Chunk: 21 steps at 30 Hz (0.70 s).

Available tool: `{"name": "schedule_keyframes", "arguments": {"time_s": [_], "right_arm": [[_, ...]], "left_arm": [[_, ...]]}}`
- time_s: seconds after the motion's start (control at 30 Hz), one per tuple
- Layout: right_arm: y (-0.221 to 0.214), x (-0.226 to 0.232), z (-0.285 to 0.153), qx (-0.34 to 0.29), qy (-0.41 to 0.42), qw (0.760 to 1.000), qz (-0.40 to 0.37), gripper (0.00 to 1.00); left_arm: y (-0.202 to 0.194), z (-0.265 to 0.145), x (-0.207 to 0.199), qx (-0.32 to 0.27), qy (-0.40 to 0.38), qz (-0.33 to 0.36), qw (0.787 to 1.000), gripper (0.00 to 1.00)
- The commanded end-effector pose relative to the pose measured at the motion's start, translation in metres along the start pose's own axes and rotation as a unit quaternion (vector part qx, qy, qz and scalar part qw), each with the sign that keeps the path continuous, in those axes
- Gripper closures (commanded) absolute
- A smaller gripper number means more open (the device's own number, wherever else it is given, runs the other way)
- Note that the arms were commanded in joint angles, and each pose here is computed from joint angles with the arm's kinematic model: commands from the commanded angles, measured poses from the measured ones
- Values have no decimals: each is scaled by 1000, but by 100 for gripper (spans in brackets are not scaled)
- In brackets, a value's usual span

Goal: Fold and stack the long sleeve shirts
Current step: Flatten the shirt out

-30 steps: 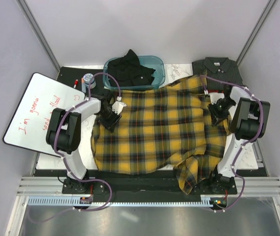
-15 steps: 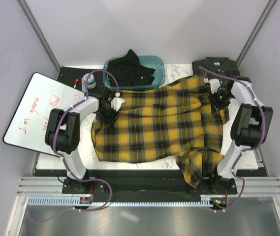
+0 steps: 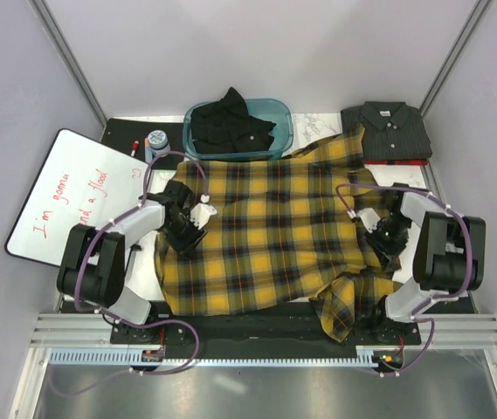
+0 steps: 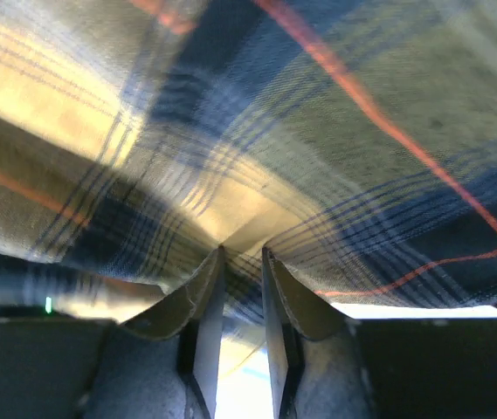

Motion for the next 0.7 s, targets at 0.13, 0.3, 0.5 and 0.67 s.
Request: {"name": "schedule_keyframes", "arguments": {"time_s": [0.13,0.3,0.5,0.67], "right_arm": [[-35,51,-56,11,9,995,-103,68],[54,-11,-108,-124,-18,991,-45,59],[118,-96,-93,-161,-52,986,17,64],[112,-112,-46,-119,-54,991,28,65]], "left_arm": [[-36,-56,-48,6,-78,89,993,43],[50,-71,-24,-64,-43,61,995,41],[99,-39,11,-72,3,19,997,42],[95,-10,21,-51,4,2,999,44]]}}
Point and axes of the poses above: each gripper's point midway between its finger pads, its own z axis out along the fingers, its own x axis along the line the jaws close on, y = z × x, the point moved 1 cm from there along -z, back along the fingers, and after that the axes turned 13 degrees about -z, right-handed, at the moved point
